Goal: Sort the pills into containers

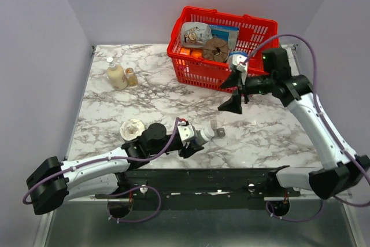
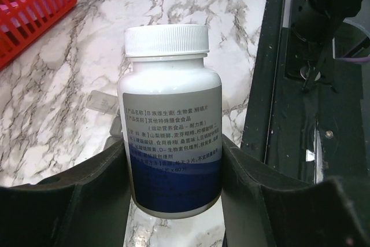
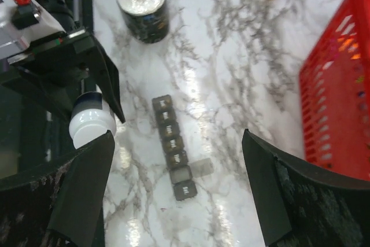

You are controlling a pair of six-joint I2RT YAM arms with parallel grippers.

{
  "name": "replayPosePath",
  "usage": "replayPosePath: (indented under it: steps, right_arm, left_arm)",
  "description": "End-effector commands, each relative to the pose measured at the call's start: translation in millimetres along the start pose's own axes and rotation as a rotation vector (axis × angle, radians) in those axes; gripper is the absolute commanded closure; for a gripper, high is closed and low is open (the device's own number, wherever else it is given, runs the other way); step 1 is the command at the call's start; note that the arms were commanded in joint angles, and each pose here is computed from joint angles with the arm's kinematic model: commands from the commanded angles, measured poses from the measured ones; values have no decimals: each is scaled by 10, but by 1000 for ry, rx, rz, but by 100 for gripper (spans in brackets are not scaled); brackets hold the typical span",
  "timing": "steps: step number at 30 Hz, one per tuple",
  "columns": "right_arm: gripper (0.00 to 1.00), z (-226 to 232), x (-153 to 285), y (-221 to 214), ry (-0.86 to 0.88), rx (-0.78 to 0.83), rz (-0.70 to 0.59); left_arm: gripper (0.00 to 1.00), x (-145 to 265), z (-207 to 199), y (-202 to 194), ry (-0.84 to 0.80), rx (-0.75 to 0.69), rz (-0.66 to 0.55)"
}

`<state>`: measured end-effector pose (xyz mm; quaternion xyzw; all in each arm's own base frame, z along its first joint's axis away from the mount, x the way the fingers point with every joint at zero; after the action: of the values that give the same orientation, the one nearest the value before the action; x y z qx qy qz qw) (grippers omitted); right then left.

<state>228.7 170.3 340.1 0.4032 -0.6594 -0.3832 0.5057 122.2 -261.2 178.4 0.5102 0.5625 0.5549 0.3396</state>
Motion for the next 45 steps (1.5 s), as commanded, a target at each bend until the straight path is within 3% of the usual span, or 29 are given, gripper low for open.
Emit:
replayPosePath:
  steps: [1,12,22,30,35,37,38,42,44,45]
  right_arm:
    - [1,282,-355,-330,165,-236,29]
    - [5,510,-673,-494,192,-419,87]
    - [7,532,-882,-608,214,-468,157]
    - [10,548,-902,-588,234,-491,142]
    - [26,609,-896,-541,292,-506,114]
    - [38,624,-886,-499,312,-498,99]
    - [50,630,-883,-489,321,-499,95]
    - [79,684,-863,-450,368,-418,80]
    - [84,789,-854,-398,426,-360,86]
    - [87,823,-854,-379,452,-248,73]
  left_arm:
    - [100,85,69,2,88,24,-22]
    - [100,34,211,70,203,107,-19]
    - [100,-4,189,138,183,120,-49]
    - [100,53,175,159,179,111,-83]
    - [100,77,175,186,186,102,-99]
    - [100,78,174,179,183,99,-96]
    - [100,78,173,174,182,98,-93]
    - [100,73,149,141,148,82,-66]
    - [100,68,103,114,95,79,-42]
    - [100,74,104,122,74,81,-39]
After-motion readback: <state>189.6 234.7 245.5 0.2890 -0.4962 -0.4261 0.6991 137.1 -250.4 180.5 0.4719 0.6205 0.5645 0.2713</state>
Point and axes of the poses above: each gripper's point midway between its finger pads, its own x axis back along the fingers, its own z axis along the line the jaws close on, y = z × x, the point moved 6 cm from there along x, back along the fingers, and after that the axes turned 9 degrees about x, right-handed, at the moved point
